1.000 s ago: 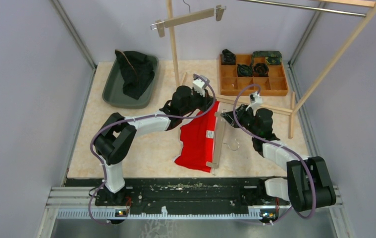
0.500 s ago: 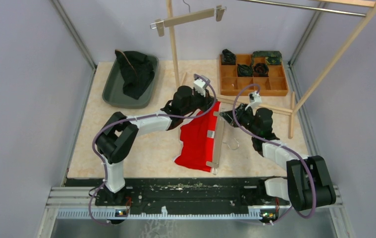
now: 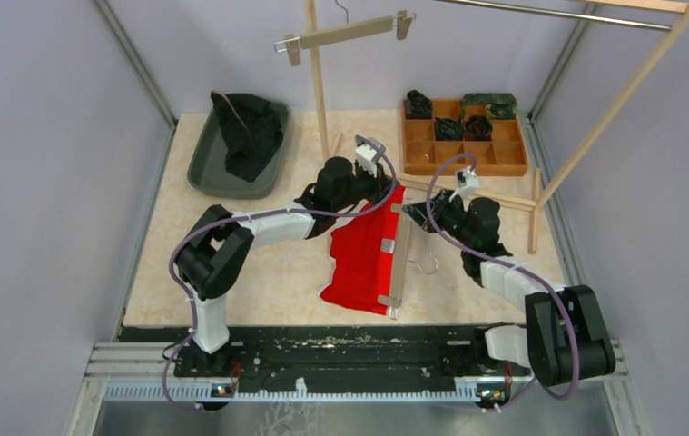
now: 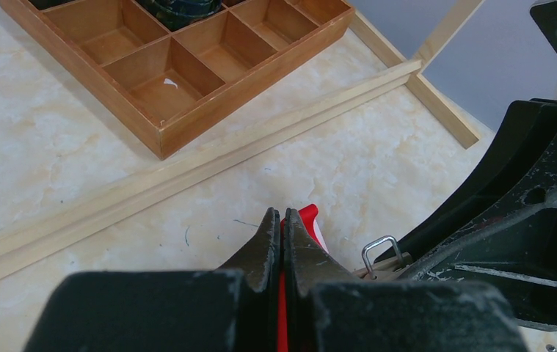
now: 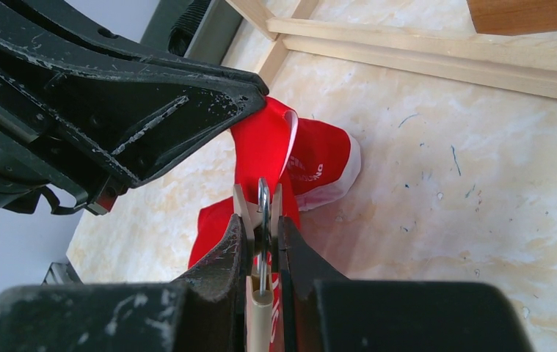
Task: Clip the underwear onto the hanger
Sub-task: Clamp the underwear onto the hanger.
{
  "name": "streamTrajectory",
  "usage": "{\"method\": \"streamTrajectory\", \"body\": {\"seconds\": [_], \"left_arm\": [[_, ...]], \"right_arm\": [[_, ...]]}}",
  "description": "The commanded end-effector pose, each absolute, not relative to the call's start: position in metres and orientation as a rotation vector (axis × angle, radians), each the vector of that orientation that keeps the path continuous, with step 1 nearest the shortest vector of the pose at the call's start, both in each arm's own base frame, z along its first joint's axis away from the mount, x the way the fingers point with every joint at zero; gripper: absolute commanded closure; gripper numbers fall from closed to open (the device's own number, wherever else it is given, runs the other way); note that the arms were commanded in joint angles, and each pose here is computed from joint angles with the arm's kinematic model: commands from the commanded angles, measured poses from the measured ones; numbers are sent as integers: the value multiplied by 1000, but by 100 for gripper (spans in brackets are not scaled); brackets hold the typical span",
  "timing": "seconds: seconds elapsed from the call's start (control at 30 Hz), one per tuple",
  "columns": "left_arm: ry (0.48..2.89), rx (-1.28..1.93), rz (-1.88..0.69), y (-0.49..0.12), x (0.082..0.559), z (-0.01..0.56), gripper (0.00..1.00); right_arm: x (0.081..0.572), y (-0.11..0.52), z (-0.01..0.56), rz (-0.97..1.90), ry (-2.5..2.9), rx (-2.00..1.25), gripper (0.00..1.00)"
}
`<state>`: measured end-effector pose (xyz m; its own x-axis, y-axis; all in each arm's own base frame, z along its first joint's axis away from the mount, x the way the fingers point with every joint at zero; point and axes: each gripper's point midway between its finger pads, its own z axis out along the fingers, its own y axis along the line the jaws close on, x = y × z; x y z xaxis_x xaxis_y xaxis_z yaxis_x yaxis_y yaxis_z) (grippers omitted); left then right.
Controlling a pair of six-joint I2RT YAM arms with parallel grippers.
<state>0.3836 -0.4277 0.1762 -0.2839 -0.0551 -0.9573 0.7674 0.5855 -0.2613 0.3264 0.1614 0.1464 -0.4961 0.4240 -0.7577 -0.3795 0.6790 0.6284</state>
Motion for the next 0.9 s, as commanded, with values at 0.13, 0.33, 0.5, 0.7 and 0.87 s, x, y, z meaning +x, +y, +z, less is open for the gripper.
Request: {"method": "streamTrajectory", "body": {"seconds": [0.13, 0.33, 0.5, 0.7, 0.87], "left_arm": [[1592, 595, -945, -437, 384, 203, 100], [1584, 599, -948, -438, 382, 206, 100], [1576, 600, -952, -438, 381, 209, 100], [1571, 606, -968, -441, 379, 210, 100], [1570, 607, -970, -442, 379, 210, 100]], "right_arm": [[342, 165, 185, 939, 1714, -53, 100], [344, 166, 187, 938, 1712, -54, 100], [345, 166, 186, 938, 1716, -54, 100], [348, 167, 185, 943, 1717, -59, 100], [349, 168, 185, 945, 1719, -57, 100]]}}
